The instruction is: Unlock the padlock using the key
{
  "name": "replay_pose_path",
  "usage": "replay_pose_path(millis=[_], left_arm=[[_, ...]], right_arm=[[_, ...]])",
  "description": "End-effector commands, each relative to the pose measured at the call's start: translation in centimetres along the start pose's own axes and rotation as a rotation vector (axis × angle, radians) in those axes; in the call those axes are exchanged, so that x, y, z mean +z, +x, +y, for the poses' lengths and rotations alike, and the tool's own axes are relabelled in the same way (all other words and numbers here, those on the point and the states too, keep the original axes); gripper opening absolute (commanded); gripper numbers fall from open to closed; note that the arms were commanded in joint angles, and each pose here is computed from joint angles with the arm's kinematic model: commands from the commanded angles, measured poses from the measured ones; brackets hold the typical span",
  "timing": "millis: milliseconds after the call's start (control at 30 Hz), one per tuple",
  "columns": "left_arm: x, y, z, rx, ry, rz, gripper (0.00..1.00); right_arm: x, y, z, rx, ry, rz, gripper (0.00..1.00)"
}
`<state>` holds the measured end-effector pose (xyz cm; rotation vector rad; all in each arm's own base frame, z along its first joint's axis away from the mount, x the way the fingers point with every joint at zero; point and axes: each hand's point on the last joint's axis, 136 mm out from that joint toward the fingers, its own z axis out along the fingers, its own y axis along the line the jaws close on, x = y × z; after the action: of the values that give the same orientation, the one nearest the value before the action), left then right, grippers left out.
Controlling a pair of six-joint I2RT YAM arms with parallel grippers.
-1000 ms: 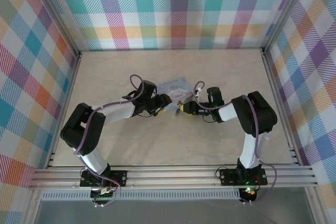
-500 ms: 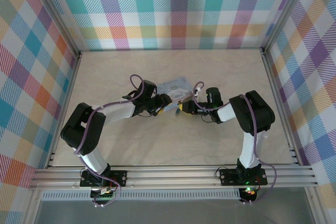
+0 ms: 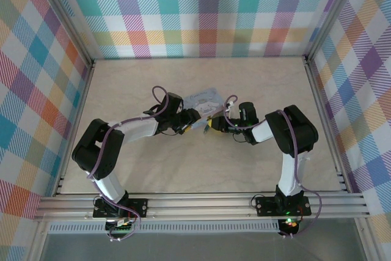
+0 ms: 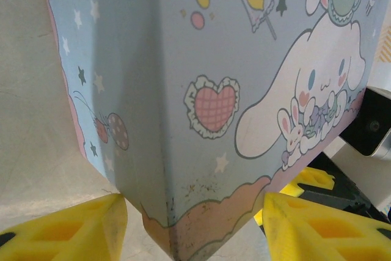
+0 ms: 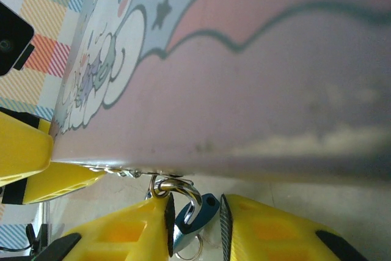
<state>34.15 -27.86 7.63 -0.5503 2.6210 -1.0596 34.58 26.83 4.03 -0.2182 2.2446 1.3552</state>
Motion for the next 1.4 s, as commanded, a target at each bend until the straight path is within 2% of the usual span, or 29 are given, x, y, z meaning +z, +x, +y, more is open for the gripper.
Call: replay_pose_path(millis=[0, 167, 367, 667, 1367], left_arm=[[0.7, 0.8, -0.7, 0.017, 0.012, 0.024, 0.59], [0.8, 1.0, -0.8, 0.019, 0.013, 0.027, 0.59], [0.7, 1.0, -0.9, 0.020, 0.017, 0.028, 0.59], [0.7, 1.0, -0.8, 0.021, 0.011, 0.023, 0.59], [-0.3, 0.8, -1.2, 0.032, 0.011, 0.004, 0.61]], right_arm=[[1.0, -0.1, 0.8, 0.007, -0.032, -0.001, 0.27], [1.2, -0.2, 0.7, 0.015, -0.022, -0.024, 0.26], [1.2, -0.8, 0.5, 0.034, -0.032, -0.081, 0.16], [1.0, -1.0, 0.0, 0.043, 0.003, -0.102, 0.06], [-1.1, -2.9, -0.6, 0.132, 0.087, -0.202, 0.04]])
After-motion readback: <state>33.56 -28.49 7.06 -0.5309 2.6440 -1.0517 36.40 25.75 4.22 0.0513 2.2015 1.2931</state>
